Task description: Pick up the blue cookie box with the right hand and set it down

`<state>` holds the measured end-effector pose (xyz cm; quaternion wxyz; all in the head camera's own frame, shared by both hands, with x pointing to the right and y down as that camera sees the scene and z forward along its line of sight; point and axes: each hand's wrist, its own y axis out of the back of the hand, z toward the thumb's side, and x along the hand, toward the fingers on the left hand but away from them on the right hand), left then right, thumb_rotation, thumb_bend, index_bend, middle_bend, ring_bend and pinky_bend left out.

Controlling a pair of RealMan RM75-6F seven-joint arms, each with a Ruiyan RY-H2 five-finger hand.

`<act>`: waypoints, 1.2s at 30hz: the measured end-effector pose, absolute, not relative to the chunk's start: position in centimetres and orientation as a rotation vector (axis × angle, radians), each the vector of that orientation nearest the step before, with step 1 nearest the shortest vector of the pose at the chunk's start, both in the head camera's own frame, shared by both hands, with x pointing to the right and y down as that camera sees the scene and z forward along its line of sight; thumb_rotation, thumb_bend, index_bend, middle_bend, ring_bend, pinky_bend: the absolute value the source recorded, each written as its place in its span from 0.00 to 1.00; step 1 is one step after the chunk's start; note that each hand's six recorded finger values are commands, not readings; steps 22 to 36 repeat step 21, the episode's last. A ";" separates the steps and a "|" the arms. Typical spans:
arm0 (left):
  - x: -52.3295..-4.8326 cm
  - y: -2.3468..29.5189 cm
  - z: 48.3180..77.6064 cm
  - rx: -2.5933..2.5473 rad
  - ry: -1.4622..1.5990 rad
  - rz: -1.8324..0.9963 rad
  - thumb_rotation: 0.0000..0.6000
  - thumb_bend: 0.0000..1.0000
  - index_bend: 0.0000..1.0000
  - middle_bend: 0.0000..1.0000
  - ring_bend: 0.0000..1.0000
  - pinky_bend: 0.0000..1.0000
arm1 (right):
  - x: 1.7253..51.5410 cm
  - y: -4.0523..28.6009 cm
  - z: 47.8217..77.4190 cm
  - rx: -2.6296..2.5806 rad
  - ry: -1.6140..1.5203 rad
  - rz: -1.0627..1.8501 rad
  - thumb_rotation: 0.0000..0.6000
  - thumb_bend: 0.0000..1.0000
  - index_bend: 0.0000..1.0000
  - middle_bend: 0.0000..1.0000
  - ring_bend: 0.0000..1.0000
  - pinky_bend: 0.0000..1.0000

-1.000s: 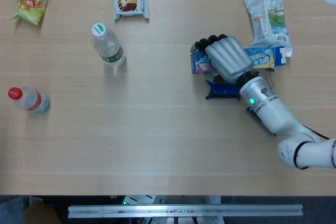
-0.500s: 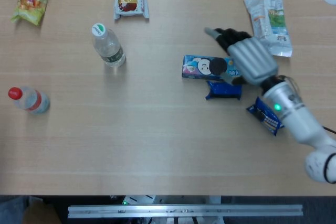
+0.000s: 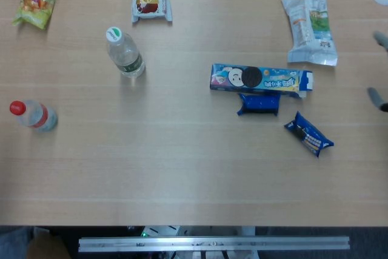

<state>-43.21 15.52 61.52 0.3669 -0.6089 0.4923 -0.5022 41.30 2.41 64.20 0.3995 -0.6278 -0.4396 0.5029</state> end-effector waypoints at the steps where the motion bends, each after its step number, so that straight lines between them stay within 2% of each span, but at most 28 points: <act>1: -43.1 15.5 61.5 -1.565 1.262 -1.288 1.00 0.26 0.16 0.13 0.10 0.07 | 42.1 3.0 64.0 -1.578 -1.132 1.282 1.00 0.23 0.15 0.25 0.17 0.26; 6: -42.4 15.3 61.4 -1.569 1.267 -1.267 1.00 0.26 0.16 0.13 0.10 0.07 | 45.7 5.9 63.0 -1.529 -1.224 1.318 1.00 0.23 0.15 0.25 0.17 0.26; 13: -41.7 15.2 61.3 -1.576 1.257 -1.251 1.00 0.26 0.16 0.13 0.10 0.07 | 48.6 8.2 62.1 -1.492 -1.302 1.319 1.00 0.23 0.16 0.26 0.18 0.26; 36: -41.3 15.4 61.4 -1.586 1.248 -1.260 1.00 0.26 0.16 0.13 0.10 0.07 | 48.0 8.8 61.6 -1.507 -1.287 1.285 1.00 0.23 0.16 0.26 0.18 0.26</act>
